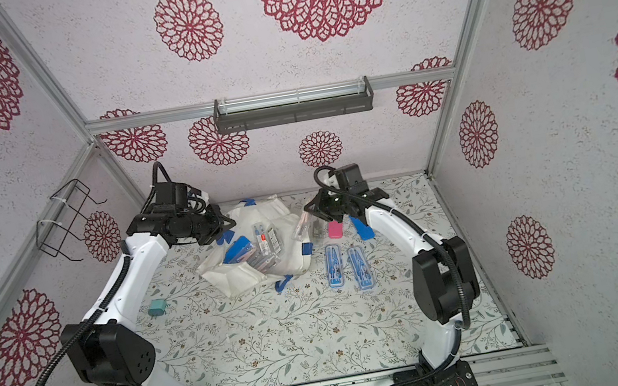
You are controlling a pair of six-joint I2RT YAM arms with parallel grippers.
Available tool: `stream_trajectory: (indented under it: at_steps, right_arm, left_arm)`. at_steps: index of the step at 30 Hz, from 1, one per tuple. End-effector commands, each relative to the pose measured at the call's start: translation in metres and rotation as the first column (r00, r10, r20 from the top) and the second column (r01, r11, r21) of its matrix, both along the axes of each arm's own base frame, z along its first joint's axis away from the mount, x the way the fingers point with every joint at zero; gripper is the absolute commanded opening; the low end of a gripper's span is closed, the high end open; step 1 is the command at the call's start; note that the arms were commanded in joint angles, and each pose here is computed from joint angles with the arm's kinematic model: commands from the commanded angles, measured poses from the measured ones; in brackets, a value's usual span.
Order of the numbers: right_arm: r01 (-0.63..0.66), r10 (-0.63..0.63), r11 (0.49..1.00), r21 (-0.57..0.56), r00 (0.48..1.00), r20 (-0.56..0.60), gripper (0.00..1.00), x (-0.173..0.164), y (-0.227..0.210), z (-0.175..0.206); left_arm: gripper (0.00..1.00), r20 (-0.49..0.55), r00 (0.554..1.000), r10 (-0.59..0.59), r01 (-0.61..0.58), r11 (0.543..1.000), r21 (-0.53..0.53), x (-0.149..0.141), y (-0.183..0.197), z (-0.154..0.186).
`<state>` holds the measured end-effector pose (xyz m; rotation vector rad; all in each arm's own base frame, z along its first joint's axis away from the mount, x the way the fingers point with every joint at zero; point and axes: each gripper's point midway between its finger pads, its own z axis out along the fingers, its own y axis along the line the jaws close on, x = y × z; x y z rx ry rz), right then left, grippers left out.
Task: Take out the compass set from the canvas bag
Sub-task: Pick up the compass set from the canvas bag, then place the compass set at the center of the board.
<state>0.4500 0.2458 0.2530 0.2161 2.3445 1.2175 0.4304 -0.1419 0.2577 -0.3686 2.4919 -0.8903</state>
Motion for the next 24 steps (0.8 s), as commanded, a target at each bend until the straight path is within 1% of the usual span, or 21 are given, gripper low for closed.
stream_trajectory:
  at_steps: [1,4,6,8,11,16,20,24]
  right_arm:
    - [-0.037,0.031,0.998,0.044,0.992,0.126,0.17,-0.004,-0.03,0.046]
    - [-0.045,0.043,0.999,0.015,0.994,0.1,0.18,-0.007,-0.051,0.03]
    - [-0.065,0.068,0.996,-0.059,0.996,0.056,0.18,-0.013,-0.057,0.006]
    - [-0.094,0.094,0.992,-0.082,0.996,0.0,0.18,-0.022,-0.055,-0.02]
    - [-0.142,0.134,0.985,-0.096,0.987,-0.085,0.18,-0.037,-0.041,-0.061]
    - [-0.235,0.207,0.96,-0.153,0.962,-0.18,0.18,-0.058,0.0,-0.115]
    - [-0.272,0.231,0.946,-0.176,0.947,-0.222,0.17,-0.063,0.025,-0.145]
    - [-0.275,0.214,0.933,-0.231,0.942,-0.258,0.18,-0.059,0.027,-0.169]
  left_arm:
    - [0.0,0.029,0.999,0.015,-0.015,1.0,-0.015,0.004,0.009,0.005]
    - [0.0,0.033,0.999,0.03,-0.03,0.999,-0.01,0.004,0.018,0.006]
    - [0.0,0.035,0.998,0.043,-0.043,0.999,-0.008,0.005,0.026,0.007]
    - [0.0,0.037,0.998,0.053,-0.052,0.999,-0.006,0.006,0.032,0.007]
    - [0.0,0.038,0.998,0.059,-0.059,0.998,-0.012,0.008,0.036,0.008]
    - [0.0,0.04,0.998,0.055,-0.055,0.998,-0.015,0.009,0.036,0.01]
    - [0.0,0.044,0.998,0.05,-0.049,0.998,-0.024,0.008,0.035,0.014]
    - [0.0,0.045,0.998,0.044,-0.043,0.999,-0.027,0.004,0.034,0.015]
